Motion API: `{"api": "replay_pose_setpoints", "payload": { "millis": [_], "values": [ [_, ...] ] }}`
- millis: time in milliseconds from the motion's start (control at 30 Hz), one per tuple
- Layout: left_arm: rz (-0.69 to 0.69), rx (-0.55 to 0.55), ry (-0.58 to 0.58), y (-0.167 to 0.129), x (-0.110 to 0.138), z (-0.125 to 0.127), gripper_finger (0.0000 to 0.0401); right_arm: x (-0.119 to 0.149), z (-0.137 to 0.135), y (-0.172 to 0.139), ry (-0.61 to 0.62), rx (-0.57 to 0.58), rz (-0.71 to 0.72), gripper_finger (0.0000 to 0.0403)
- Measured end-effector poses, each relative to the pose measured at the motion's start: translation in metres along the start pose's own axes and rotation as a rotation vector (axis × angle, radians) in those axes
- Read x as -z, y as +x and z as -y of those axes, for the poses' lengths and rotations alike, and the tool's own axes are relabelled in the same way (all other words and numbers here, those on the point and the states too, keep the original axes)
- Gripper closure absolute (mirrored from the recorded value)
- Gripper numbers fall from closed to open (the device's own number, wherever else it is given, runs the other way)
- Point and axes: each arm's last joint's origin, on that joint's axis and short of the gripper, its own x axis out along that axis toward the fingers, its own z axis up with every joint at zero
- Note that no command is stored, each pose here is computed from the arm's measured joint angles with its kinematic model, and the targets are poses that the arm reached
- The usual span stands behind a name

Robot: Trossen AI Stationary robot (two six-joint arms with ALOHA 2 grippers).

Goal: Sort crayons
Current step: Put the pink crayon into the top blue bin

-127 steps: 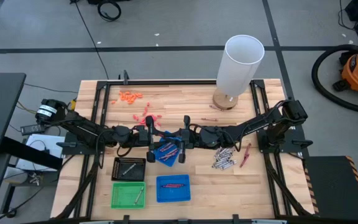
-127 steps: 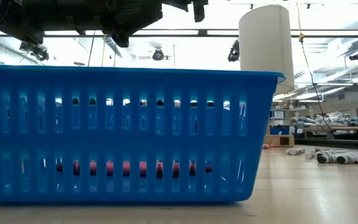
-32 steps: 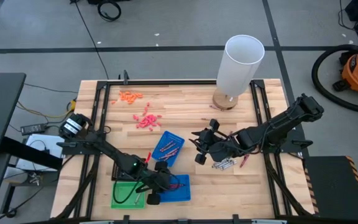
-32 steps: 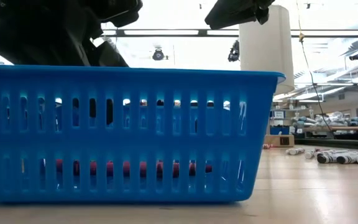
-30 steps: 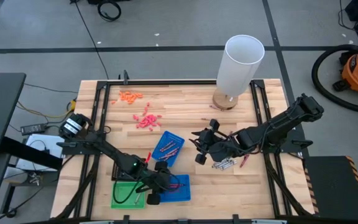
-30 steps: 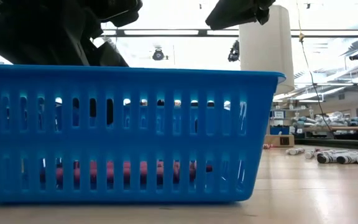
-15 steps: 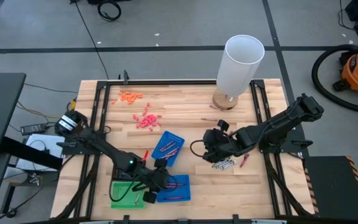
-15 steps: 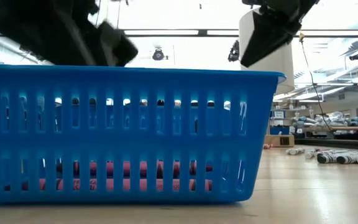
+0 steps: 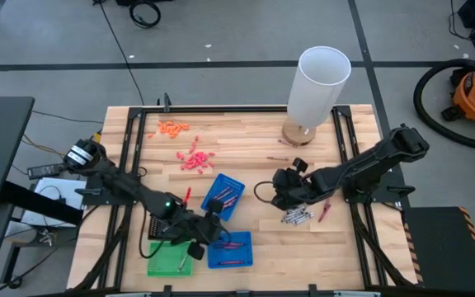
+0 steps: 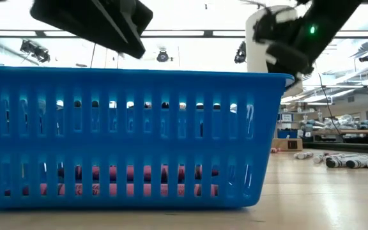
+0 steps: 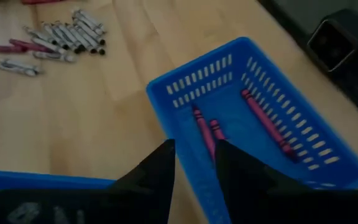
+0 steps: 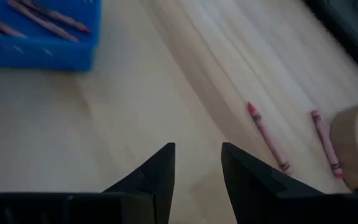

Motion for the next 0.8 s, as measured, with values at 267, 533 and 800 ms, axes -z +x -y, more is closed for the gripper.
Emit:
{"api": "replay_pose_setpoints", "payload": {
  "millis": [267, 533, 800],
  "values": [
    [-0.030, -0.032, 0.018, 0.003, 0.003, -0.015, 0.0276, 0.011, 0.016, 0.025, -0.013, 0.024, -0.044, 0.0264],
    [-0.077, -0.022, 0.060, 0.001, 0.008, -0.015, 0.0276, 0.015, 0.038, 0.057, -0.038, -0.080, -0.077, 0.0264],
    [-0.082, -0.025, 0.057, -0.010, 0.015, -0.016, 0.0276, 0.005, 0.071, 0.081, -0.068, -0.085, -0.064, 0.0264]
  ]
}}
